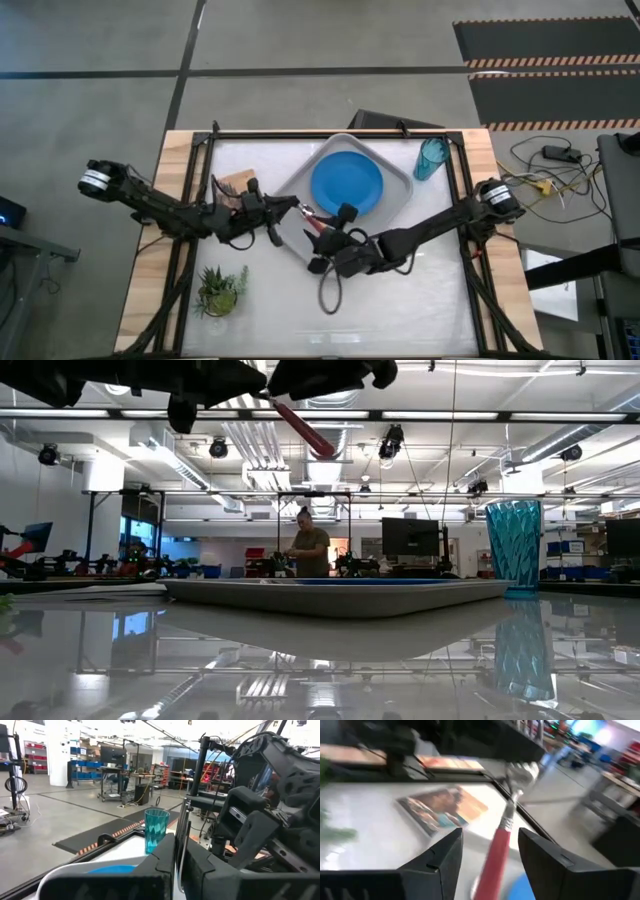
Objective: Pick and place plate/cup/fork/spoon on tray
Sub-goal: Put the pink fork on the gray serving tray to the left of the blue plate
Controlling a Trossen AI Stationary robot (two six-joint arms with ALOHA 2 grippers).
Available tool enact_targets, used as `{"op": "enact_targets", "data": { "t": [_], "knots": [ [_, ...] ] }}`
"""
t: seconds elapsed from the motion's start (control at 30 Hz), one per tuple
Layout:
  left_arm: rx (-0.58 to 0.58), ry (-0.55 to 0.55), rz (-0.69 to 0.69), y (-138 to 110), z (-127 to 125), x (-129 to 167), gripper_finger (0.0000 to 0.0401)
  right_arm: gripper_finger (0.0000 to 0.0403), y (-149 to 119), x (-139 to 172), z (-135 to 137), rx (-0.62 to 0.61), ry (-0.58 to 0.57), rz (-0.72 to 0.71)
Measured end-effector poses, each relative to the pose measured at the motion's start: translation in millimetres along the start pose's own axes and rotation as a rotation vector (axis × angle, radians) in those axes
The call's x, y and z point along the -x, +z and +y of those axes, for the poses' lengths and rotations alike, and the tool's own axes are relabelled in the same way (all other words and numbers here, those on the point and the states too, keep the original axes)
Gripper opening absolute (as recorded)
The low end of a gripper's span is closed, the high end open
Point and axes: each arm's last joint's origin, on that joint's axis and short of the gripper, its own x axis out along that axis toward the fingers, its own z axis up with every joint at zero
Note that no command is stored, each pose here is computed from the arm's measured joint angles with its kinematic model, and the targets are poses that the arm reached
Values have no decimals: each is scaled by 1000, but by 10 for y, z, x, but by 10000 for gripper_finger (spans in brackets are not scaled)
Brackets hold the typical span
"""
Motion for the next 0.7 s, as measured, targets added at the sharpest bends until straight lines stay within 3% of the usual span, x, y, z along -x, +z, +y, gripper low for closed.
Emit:
{"op": "enact_targets", "data": {
  "t": [0.37,0.7],
  "knots": [
    [50,1,1,-1,0,0,0,163,3,-148,145,35,-101,63],
    [48,-2,3,-4,0,0,0,75,2,-176,119,18,-117,65]
  ]
}}
